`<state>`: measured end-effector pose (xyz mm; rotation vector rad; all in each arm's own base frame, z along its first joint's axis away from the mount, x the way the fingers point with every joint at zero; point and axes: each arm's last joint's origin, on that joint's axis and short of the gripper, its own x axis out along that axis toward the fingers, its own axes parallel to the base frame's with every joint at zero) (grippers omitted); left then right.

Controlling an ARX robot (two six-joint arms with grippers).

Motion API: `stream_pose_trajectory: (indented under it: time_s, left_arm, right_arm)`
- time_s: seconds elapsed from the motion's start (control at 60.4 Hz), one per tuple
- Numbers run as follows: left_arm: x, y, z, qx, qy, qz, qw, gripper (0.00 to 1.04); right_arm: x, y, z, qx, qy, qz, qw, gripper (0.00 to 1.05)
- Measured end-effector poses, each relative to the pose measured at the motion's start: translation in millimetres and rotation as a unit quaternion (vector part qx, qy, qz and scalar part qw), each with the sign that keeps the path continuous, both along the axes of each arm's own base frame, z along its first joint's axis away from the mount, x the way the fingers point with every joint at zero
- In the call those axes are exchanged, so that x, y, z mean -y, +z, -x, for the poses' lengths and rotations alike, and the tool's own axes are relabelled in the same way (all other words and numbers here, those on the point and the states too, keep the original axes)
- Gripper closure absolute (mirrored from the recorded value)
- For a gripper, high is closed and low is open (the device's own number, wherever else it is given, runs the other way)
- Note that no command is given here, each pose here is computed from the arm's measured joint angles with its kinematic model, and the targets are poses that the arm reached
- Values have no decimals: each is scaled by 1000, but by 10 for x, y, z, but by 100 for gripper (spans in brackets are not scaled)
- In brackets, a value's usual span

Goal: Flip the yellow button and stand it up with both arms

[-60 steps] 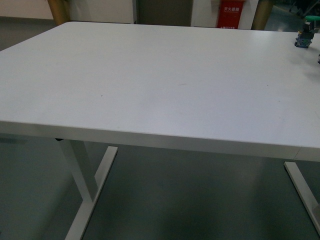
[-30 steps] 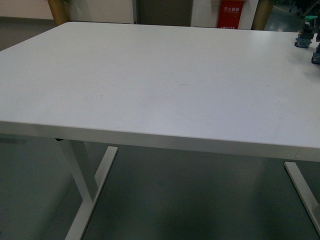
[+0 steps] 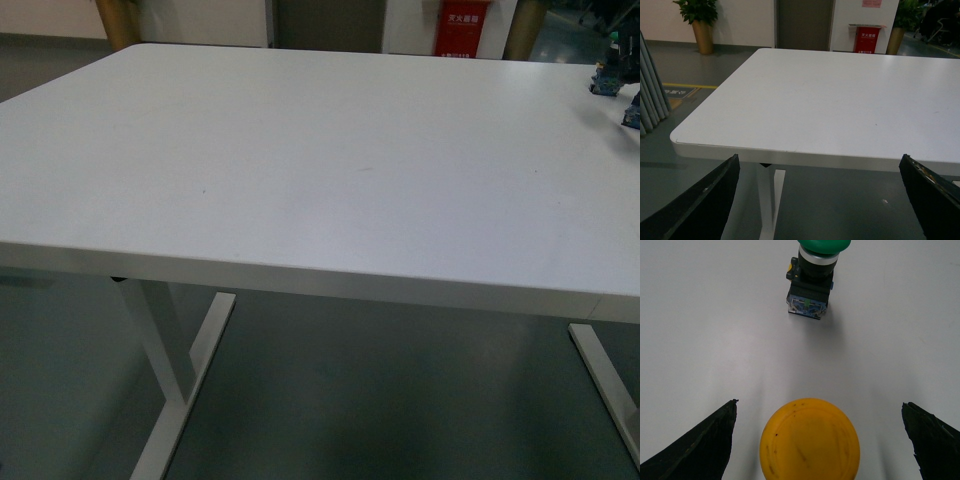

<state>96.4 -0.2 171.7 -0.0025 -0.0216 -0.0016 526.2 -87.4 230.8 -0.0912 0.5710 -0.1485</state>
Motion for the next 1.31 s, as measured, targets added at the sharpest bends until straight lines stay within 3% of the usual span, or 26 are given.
stream_pose_trajectory:
  time_s: [0.232, 0.48, 0.794, 1.175, 1.307]
  left_arm:
    - [0, 0, 0, 0, 0, 0, 1000, 6]
    - [0, 0, 0, 0, 0, 0, 1000, 6]
    - [0, 0, 0, 0, 0, 0, 1000, 6]
    - [0, 0, 0, 0, 0, 0, 1000, 6]
    - [0, 0, 0, 0, 0, 0, 1000, 6]
  right_arm:
    - [-24, 153, 78, 28, 26, -16, 999, 7]
    - [-104, 686, 589, 89, 79, -53, 991, 7]
    - [-146, 1182, 1761, 156, 140, -124, 970, 7]
    - [-518, 1164, 3161, 174, 190, -228, 939, 7]
    - [-713, 985, 3496, 282, 99, -91, 950, 29]
